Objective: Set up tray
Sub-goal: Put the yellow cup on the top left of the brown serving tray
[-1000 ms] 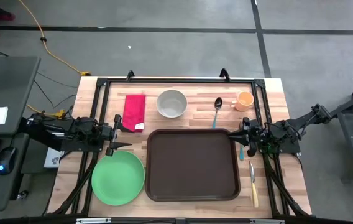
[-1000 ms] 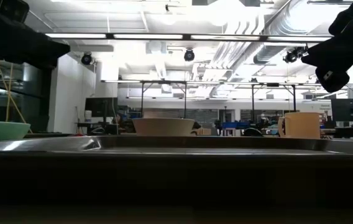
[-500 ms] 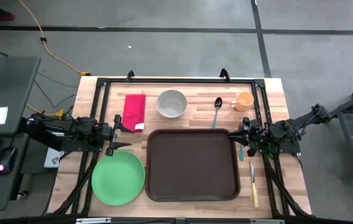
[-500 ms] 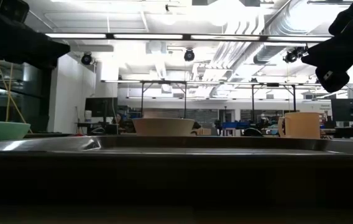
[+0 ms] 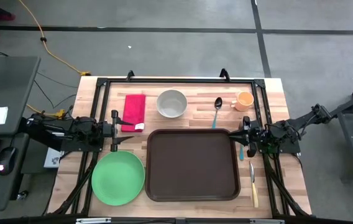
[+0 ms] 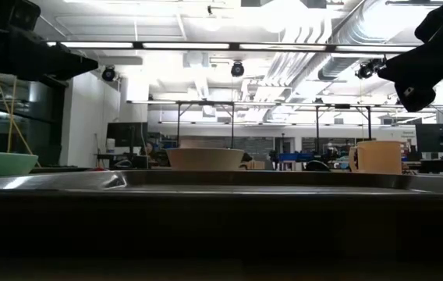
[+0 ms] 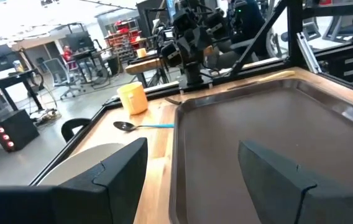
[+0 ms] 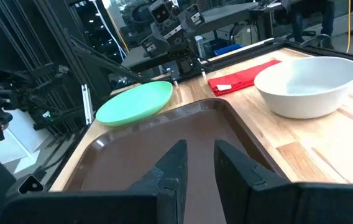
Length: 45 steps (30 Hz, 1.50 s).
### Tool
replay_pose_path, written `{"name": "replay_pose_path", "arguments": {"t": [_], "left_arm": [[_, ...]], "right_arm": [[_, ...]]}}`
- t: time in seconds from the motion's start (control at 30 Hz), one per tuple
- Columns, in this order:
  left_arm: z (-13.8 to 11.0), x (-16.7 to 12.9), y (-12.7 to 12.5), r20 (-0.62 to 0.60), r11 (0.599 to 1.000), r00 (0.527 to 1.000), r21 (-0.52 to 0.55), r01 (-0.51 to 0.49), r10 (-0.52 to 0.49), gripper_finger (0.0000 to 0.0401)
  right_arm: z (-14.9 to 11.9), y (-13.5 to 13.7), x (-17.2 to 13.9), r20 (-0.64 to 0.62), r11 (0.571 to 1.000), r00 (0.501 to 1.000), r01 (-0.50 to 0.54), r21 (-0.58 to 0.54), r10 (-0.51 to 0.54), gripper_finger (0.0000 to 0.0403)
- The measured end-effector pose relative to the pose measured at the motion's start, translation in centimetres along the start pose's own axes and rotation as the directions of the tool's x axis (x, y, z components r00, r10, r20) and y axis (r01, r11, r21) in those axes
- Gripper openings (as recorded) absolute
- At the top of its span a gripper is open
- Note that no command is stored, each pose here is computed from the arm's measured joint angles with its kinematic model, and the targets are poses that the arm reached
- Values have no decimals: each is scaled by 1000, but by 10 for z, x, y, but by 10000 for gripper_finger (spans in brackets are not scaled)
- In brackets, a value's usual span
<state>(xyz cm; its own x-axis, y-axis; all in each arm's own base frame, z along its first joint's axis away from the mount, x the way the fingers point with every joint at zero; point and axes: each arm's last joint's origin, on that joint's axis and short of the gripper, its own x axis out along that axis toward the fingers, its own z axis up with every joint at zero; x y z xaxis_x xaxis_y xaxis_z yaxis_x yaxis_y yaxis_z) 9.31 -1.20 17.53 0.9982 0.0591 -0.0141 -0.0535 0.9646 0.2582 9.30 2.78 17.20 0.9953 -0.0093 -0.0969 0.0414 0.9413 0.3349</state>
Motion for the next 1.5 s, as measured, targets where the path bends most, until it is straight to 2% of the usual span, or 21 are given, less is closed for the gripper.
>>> {"name": "replay_pose_path", "arguments": {"t": [0.2, 0.3, 0.5, 0.6, 0.7, 0.8, 1.03, 1.27, 1.5], "left_arm": [[1, 0, 0, 13, 1000, 1000, -4, -4, 4, 282], [3, 0, 1, 31, 1000, 999, -9, -9, 9, 282], [14, -1, 4, 146, 999, 988, -9, -50, 51, 282], [22, -3, 8, 215, 989, 969, -102, -103, 123, 282], [30, -5, 12, 288, 977, 944, -182, -113, 163, 282], [37, -8, 14, 357, 972, 916, -205, -118, 186, 282], [47, -14, 18, 463, 959, 857, -261, -110, 225, 282], [49, -15, 19, 478, 954, 848, -284, -98, 230, 282], [49, -15, 19, 476, 952, 848, -288, -100, 234, 282]], "right_arm": [[0, 0, 0, 1, 1000, 1000, 1, -2, -1, 58], [1, -1, 0, 17, 999, 999, 38, 15, -38, 58], [7, -3, -1, 117, 973, 982, 124, 197, -148, 58], [15, -3, -2, 211, 941, 952, 154, 301, -223, 58], [23, -3, -4, 287, 924, 919, 164, 346, -271, 58], [30, -1, -6, 343, 922, 898, 149, 356, -277, 58], [38, 1, -9, 407, 925, 883, 75, 372, -235, 58], [47, 3, -13, 482, 941, 849, 51, 334, -217, 58], [58, 5, -17, 513, 961, 826, 116, 252, -234, 58]]}}
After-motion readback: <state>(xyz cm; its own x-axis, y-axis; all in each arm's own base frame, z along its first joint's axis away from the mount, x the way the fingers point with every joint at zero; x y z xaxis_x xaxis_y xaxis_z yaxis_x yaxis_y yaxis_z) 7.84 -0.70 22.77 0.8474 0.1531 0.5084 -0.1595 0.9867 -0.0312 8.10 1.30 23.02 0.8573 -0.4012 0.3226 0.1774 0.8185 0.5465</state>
